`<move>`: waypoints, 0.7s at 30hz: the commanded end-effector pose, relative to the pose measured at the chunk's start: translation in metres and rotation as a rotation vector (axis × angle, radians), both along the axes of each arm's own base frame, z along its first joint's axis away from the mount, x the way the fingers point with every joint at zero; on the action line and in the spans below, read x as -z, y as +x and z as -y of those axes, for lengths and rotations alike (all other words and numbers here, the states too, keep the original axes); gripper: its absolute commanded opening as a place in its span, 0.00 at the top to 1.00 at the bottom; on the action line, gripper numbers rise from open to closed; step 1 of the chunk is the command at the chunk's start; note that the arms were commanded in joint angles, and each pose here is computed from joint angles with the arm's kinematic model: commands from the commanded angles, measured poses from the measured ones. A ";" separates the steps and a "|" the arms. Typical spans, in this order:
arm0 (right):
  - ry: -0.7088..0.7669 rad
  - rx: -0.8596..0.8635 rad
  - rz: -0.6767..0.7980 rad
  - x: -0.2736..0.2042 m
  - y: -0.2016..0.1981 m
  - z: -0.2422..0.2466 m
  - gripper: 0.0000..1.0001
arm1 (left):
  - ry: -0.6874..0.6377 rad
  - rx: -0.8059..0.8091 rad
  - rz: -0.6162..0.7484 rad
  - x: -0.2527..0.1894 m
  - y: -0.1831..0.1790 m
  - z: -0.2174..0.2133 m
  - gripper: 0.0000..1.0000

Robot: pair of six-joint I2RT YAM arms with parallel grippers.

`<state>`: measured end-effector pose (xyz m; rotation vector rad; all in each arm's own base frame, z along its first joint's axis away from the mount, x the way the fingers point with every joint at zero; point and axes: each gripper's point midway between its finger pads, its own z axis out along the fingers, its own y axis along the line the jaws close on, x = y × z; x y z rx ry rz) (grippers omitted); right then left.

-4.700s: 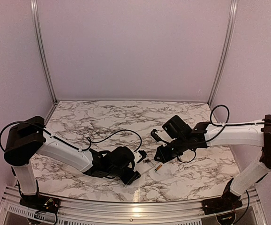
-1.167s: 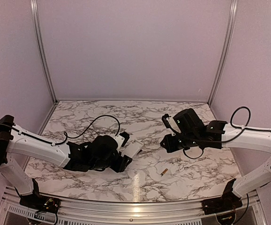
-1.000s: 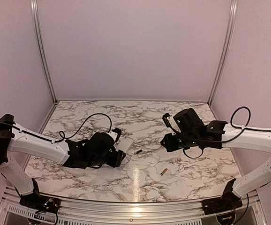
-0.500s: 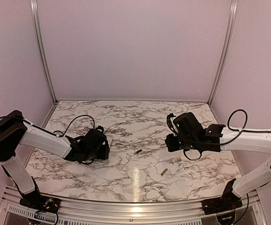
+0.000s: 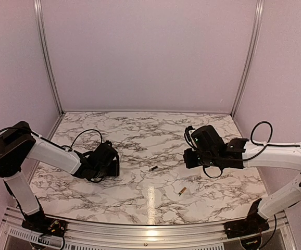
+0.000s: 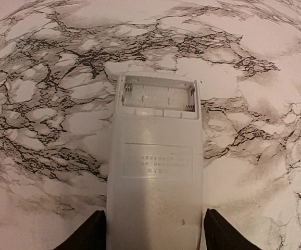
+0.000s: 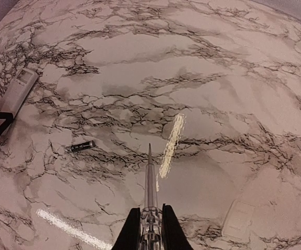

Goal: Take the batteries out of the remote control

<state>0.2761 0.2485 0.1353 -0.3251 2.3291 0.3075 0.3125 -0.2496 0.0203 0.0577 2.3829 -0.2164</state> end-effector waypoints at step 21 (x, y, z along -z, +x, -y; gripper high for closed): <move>-0.030 0.164 0.262 -0.023 0.065 0.003 1.00 | -0.208 -0.006 0.246 -0.080 -0.021 -0.035 0.01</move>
